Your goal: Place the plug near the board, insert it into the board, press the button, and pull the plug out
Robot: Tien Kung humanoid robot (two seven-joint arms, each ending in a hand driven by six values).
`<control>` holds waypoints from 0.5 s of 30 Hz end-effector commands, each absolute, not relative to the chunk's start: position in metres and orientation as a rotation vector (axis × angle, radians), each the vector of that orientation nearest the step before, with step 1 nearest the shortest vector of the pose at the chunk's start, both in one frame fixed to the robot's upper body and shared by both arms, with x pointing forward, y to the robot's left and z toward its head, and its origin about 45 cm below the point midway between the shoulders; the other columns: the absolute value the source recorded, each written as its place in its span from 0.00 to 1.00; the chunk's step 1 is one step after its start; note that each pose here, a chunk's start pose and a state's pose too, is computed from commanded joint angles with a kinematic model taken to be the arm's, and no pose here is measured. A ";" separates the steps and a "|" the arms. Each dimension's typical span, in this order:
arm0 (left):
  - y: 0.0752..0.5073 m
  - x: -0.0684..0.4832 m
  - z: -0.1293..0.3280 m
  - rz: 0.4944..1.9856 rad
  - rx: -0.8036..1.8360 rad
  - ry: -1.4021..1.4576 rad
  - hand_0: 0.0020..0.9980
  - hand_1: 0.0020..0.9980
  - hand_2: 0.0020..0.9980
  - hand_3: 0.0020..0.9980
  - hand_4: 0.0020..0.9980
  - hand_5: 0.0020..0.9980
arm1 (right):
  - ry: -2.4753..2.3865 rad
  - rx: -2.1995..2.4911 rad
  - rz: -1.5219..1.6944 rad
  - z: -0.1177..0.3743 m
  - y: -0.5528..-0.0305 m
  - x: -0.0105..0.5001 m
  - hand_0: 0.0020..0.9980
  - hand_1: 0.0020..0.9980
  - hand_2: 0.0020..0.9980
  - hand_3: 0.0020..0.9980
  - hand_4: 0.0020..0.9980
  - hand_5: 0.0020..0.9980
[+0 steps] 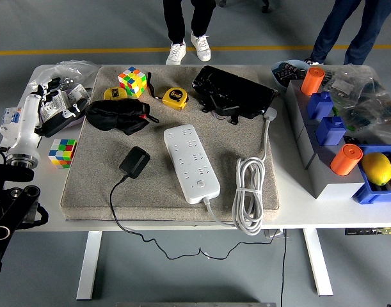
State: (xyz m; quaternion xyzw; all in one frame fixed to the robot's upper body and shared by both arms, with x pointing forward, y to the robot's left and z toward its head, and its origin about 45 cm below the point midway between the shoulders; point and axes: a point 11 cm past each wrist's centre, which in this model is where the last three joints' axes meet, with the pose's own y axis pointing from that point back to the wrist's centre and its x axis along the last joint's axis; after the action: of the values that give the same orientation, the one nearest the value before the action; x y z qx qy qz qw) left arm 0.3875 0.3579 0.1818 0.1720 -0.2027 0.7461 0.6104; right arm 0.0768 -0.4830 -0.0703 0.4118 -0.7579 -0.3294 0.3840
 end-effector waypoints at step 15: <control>0.358 0.386 0.179 1.721 0.401 -0.451 0.81 0.81 0.84 0.84 0.99 0.60 | -1.944 1.043 -0.842 -0.071 -0.481 0.076 0.60 0.61 0.55 0.55 0.77 0.27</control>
State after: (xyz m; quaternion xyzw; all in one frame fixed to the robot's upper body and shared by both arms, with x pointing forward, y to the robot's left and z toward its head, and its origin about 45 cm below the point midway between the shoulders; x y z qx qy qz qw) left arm 0.3863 0.3577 0.1795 0.1741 -0.1957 0.7459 0.6124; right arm 0.0761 -0.4811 -0.0713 0.4085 -0.7615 -0.3297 0.3803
